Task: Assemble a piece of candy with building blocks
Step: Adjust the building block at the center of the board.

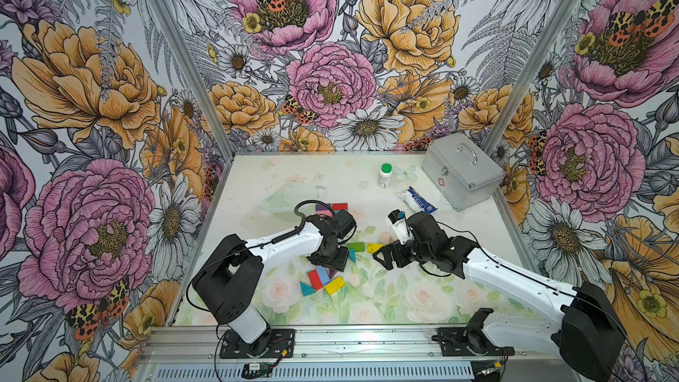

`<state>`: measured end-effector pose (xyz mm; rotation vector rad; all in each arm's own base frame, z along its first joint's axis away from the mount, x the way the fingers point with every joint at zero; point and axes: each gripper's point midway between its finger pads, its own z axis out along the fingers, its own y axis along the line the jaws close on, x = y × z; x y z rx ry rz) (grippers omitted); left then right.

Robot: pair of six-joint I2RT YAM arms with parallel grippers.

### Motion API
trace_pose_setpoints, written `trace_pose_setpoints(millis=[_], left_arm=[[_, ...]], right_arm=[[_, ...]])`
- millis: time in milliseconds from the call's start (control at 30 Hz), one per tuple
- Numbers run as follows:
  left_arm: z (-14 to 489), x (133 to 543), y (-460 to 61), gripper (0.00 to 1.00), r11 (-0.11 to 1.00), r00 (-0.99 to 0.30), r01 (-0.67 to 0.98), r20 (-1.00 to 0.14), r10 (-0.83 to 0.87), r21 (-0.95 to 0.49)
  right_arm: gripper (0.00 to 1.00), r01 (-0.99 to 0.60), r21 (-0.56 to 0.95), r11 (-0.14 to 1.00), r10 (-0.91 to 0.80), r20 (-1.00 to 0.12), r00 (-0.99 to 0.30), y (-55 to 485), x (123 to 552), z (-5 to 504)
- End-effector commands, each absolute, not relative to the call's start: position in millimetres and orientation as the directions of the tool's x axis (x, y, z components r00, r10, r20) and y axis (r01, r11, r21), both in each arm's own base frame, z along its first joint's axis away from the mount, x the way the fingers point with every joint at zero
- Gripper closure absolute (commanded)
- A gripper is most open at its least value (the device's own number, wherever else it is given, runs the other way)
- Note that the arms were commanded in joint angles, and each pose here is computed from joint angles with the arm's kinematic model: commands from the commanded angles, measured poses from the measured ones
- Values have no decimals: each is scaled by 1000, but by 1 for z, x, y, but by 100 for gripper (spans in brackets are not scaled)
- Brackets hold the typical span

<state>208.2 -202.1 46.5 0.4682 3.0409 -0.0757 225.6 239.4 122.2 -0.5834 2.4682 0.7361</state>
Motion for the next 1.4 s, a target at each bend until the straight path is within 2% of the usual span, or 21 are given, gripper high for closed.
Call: trace_pose_setpoints(millis=[0,100,367,567,667,900,1067,1300,1367], left_arm=[[48,216,-210,39,932,-930,361,-84,358,-29],[44,218,-211,45,928,-927,372,-71,369,-24],[37,217,-213,49,925,-925,379,-50,378,-20],[33,216,-212,61,923,-923,384,-35,383,-13],[31,216,-210,62,925,-924,380,-27,380,-5],[34,218,-206,67,929,-928,370,-36,370,8],[39,227,-205,75,935,-934,354,-56,353,4],[48,240,-201,78,943,-940,333,-79,331,-3],[50,241,-201,74,944,-942,329,-75,328,-6]], right_arm=[[2,-526,355,773,-254,-587,-769,239,237,130],[2,-524,352,776,-253,-588,-769,237,238,130],[3,-516,349,782,-245,-590,-769,229,242,129],[3,-518,349,781,-238,-601,-763,227,246,133],[3,-521,344,781,-235,-611,-755,224,246,136],[3,-510,325,797,-223,-626,-747,212,250,141],[3,-507,324,799,-216,-632,-745,211,252,144],[3,-502,321,803,-214,-632,-745,205,252,142],[3,-505,322,801,-217,-630,-746,205,252,141]])
